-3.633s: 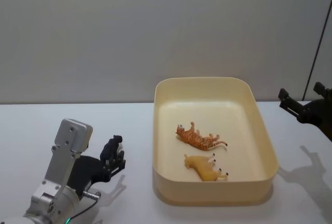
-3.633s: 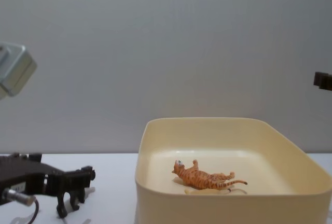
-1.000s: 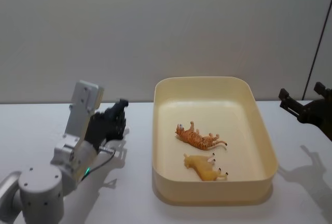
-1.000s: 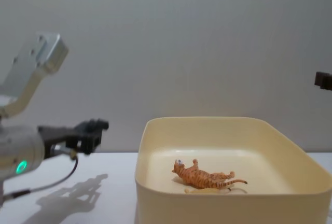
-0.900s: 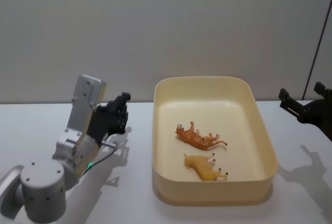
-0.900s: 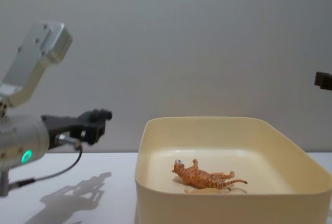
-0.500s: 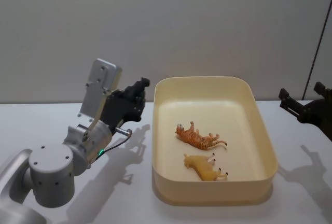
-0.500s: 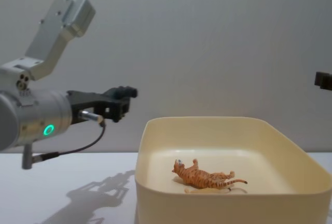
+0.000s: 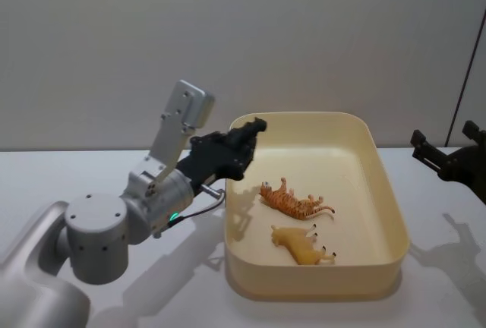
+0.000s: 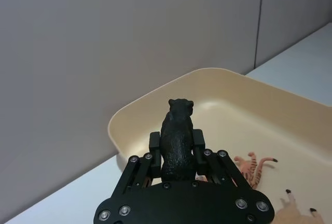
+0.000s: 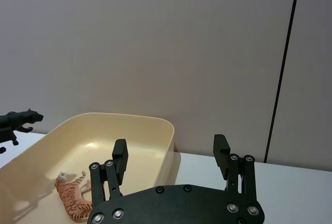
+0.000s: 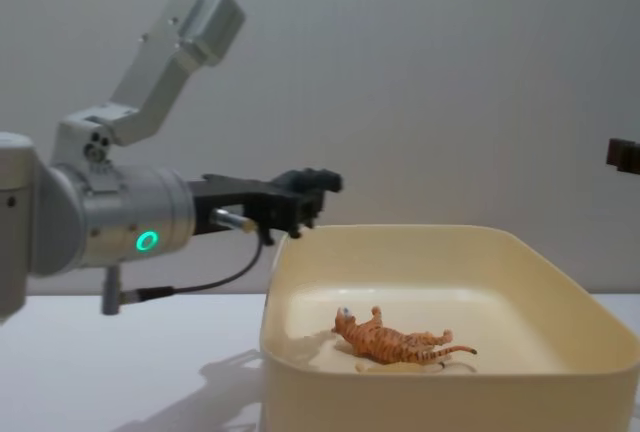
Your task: Pick up the toy alternately with two hands and place it into the central storage box.
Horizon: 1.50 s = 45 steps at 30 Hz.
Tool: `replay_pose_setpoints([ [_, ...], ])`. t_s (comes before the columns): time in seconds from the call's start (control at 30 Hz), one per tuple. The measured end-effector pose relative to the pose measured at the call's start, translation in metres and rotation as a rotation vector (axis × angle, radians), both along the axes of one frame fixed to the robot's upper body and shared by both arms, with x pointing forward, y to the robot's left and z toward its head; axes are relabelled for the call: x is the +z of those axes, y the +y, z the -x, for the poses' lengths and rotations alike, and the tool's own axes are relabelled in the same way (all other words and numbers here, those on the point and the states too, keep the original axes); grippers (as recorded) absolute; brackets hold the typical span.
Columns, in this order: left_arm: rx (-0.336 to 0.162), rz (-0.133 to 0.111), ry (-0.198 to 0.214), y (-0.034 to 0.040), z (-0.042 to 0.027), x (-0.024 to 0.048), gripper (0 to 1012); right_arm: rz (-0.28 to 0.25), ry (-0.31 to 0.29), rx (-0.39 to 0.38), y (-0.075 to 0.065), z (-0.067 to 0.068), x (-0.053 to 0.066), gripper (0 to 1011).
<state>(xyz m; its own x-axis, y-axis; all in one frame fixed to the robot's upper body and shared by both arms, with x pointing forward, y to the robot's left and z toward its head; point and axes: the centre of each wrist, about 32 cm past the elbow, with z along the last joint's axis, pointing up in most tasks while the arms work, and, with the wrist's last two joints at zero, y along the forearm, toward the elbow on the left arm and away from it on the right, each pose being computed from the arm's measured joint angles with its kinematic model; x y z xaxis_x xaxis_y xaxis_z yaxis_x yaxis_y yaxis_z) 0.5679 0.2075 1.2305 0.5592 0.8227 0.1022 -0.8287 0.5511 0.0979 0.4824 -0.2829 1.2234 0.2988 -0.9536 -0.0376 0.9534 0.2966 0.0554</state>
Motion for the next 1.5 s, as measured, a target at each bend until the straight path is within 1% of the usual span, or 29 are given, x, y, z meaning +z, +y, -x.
replay_pose_setpoints([
  [0.1, -0.027, 0.006, -0.001, -0.0024, -0.0038, -0.0005, 318, 0.000, 0.000, 0.000, 0.000, 0.000, 0.000, 1001],
  [0.13, -0.041, 0.010, -0.003, -0.0041, -0.0067, -0.0012, 318, 0.000, 0.000, 0.000, 0.000, 0.000, 0.000, 1001],
  [0.2, -0.061, 0.016, -0.008, -0.0062, -0.0102, -0.0017, 332, 0.000, 0.000, 0.000, 0.000, 0.000, 0.000, 1001],
  [0.27, -0.075, 0.021, -0.014, -0.0078, -0.0127, -0.0020, 380, 0.000, 0.000, 0.000, 0.000, 0.000, 0.000, 1001],
  [0.3, -0.084, 0.024, -0.016, -0.0091, -0.0147, -0.0025, 439, 0.000, 0.000, 0.000, 0.000, 0.000, 0.000, 1001],
  [0.43, -0.105, 0.029, -0.022, -0.0116, -0.0187, -0.0033, 531, 0.000, 0.000, 0.000, 0.000, 0.000, 0.000, 1001],
  [0.5, -0.115, 0.032, -0.025, -0.0128, -0.0206, -0.0035, 617, 0.000, 0.000, 0.000, 0.000, 0.000, 0.000, 1001],
  [0.53, -0.115, 0.032, -0.025, -0.0128, -0.0206, -0.0035, 617, 0.000, 0.000, 0.000, 0.000, 0.000, 0.000, 1001],
  [0.67, -0.130, 0.036, -0.030, -0.0148, -0.0233, -0.0038, 778, 0.000, 0.000, 0.000, 0.000, 0.000, 0.000, 1001],
  [0.77, -0.137, 0.037, -0.032, -0.0157, -0.0247, -0.0041, 850, 0.000, 0.000, 0.000, 0.000, 0.000, 0.000, 1001],
  [0.83, -0.141, 0.038, -0.033, -0.0161, -0.0253, -0.0041, 915, 0.000, 0.000, 0.000, 0.000, 0.000, 0.000, 1001],
  [0.97, -0.148, 0.040, -0.036, -0.0169, -0.0267, -0.0043, 1001, 0.000, 0.000, 0.000, 0.000, 0.000, 0.000, 1001],
  [1.5, -0.160, 0.043, -0.040, -0.0185, -0.0288, -0.0045, 1002, 0.000, 0.000, 0.000, 0.000, 0.000, 0.000, 1001],
])
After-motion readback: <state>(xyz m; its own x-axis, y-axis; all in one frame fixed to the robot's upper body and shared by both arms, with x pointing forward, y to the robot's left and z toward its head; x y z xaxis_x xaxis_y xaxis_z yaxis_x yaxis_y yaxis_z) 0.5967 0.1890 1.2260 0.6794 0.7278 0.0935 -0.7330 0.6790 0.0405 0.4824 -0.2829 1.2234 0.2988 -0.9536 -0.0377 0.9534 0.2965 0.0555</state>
